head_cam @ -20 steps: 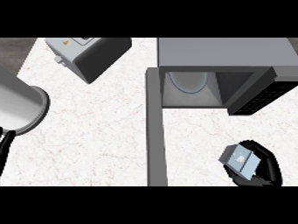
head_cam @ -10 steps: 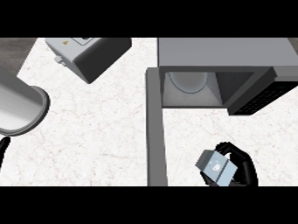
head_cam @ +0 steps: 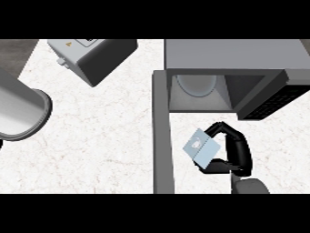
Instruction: Pick up the milk, place it into the microwave and close the microwave
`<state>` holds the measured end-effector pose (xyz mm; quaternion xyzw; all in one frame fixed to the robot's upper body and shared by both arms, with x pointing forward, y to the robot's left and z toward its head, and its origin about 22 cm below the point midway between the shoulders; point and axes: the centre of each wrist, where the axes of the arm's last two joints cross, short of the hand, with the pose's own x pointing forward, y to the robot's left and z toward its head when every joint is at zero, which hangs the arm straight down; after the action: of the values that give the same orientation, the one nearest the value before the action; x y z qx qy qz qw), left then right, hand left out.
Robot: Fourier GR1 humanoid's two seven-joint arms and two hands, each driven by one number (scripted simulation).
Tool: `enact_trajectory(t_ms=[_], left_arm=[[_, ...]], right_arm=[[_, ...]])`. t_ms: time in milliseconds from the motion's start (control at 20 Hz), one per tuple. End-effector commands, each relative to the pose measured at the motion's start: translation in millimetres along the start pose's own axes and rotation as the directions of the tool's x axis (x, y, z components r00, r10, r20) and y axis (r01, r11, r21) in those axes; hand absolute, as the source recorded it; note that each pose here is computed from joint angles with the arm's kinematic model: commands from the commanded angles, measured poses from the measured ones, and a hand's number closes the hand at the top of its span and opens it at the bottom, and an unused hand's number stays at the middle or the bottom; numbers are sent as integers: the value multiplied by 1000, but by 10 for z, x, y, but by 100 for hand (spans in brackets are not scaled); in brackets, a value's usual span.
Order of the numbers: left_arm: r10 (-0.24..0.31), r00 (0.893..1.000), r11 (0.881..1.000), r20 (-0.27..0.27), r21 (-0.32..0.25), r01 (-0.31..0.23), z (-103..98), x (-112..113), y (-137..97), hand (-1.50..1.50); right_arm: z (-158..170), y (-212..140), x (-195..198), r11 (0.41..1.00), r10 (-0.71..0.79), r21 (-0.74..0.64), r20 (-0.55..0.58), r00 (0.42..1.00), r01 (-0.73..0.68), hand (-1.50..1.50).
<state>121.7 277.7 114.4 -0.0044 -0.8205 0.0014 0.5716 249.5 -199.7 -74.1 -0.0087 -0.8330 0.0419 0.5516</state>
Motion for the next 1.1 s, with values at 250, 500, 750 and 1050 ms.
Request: enact_trajectory(t_ms=[250, 500, 750, 1050], left_arm=[[-25, 1000, 1000, -14, -16, 25, -69, -55, 42, -150], [-6, 1000, 999, -4, -35, 6, -83, -40, 56, -150], [1, 1000, 999, 3, -32, -1, -157, -102, 110, -150], [7, 1000, 997, -13, -74, -8, -66, -54, 168, -150]], right_arm=[[-1007, 226, 153, 977, 195, -64, -94, 976, -201, 150], [-1497, 80, 99, 952, 293, -58, -127, 948, -302, 150], [-1669, -144, -8, 929, 349, -69, -161, 923, -363, 150], [-1907, -345, 93, 847, 446, -201, -232, 864, -491, 150]])
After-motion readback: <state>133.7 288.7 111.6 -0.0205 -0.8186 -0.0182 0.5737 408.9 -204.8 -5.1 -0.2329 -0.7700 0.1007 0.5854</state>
